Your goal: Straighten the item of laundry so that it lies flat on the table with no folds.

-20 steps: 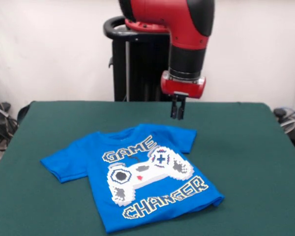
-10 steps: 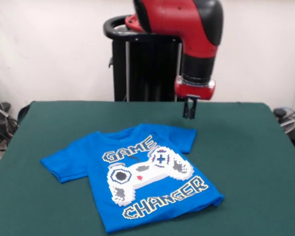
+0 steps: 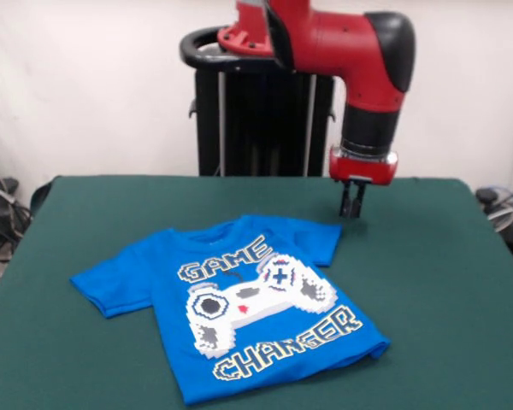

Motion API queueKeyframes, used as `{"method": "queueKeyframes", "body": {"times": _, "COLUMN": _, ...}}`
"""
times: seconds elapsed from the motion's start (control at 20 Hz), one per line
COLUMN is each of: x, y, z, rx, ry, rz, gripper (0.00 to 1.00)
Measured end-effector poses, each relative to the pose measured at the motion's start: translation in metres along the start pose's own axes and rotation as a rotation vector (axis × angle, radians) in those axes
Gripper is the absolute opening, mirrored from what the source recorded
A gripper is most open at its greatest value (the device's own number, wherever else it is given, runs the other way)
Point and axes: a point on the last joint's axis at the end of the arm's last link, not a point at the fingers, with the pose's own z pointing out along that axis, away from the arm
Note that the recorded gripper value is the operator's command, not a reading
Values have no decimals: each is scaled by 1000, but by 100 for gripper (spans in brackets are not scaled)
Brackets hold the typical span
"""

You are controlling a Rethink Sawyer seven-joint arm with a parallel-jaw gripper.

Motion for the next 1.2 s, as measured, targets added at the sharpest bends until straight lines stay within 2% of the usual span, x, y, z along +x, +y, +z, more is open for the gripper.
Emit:
{"method": "queueKeyframes", "body": {"times": 0.2, "x": -9, "y": 3, "z": -8, "rx": 10, "ry": -19, "rz": 23, "gripper": 0}}
{"method": "queueKeyframes", "body": {"times": 0.25, "x": -20, "y": 1, "z": -17, "rx": 23, "ry": -39, "rz": 41, "gripper": 0}}
{"method": "queueKeyframes", "body": {"times": 0.55, "x": -45, "y": -12, "z": -44, "rx": 51, "ry": -53, "rz": 90, "gripper": 0}}
{"method": "queueKeyframes", "body": {"times": 0.85, "x": -57, "y": -26, "z": -58, "rx": 72, "ry": -41, "rz": 113, "gripper": 0}}
{"method": "queueKeyframes", "body": {"times": 1.2, "x": -54, "y": -32, "z": -52, "rx": 88, "ry": -35, "rz": 115, "gripper": 0}}
